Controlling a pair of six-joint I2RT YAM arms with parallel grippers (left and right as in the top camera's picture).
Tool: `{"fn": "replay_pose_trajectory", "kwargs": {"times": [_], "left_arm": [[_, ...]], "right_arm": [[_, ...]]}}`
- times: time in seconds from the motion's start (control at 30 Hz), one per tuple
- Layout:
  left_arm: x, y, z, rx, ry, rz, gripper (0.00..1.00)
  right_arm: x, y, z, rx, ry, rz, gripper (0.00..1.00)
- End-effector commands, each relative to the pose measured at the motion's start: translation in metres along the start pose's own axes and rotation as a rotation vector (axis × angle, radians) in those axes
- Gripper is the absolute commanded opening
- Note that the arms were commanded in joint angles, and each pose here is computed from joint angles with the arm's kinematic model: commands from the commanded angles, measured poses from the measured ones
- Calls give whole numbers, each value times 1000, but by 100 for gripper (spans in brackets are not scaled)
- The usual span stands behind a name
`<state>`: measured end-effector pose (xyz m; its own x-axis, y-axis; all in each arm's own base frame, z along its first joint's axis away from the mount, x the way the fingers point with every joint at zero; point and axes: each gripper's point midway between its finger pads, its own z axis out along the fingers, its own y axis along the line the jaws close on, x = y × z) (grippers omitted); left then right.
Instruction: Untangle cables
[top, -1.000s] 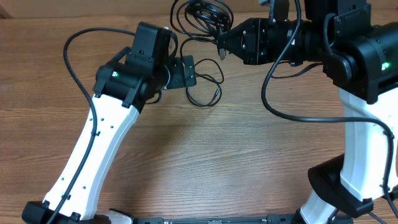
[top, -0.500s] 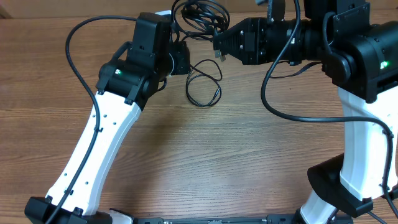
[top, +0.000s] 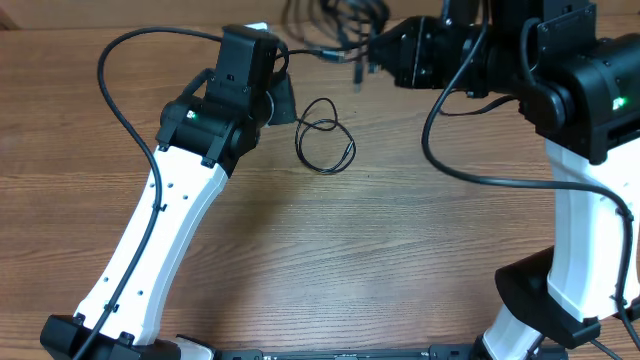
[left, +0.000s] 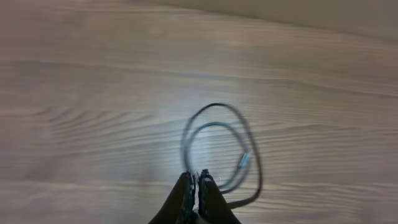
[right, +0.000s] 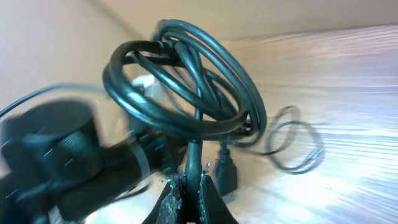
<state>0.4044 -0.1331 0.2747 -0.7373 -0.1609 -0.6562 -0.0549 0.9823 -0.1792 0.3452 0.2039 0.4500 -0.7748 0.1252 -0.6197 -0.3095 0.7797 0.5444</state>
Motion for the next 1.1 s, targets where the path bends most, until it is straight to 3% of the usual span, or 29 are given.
{"fn": "replay_pose_trajectory", "kwargs": {"times": [0.0, 0.17, 0.33, 0.57, 0.6, 0.63, 0.67, 0.83, 1.07], "left_arm": [[-6, 28, 3, -126, -30, -25, 4], [-6, 30, 4, -113, -19, -63, 4], [-3, -6, 4, 86, 23, -42, 5], [-4, -15, 3, 138, 27, -40, 34], [-3, -15, 4, 137, 29, -40, 44], [-3, -15, 4, 136, 31, -40, 65], [-2, -15, 4, 134, 33, -40, 77], [1, -13, 5, 129, 47, -38, 97], [7, -11, 5, 120, 69, -37, 100]], "right_arm": [[-21, -34, -13, 141, -99, 50, 4], [-24, -54, -20, 177, -105, 121, 4], [-20, -54, -21, 164, -86, 129, 4], [-17, -54, -20, 166, -75, 134, 4], [-17, -54, -20, 167, -72, 135, 4], [-16, -55, -20, 168, -70, 136, 4], [-16, -55, -20, 169, -68, 137, 4], [-12, -56, -20, 176, -53, 143, 4], [-10, -57, -21, 179, -46, 146, 4]]}}
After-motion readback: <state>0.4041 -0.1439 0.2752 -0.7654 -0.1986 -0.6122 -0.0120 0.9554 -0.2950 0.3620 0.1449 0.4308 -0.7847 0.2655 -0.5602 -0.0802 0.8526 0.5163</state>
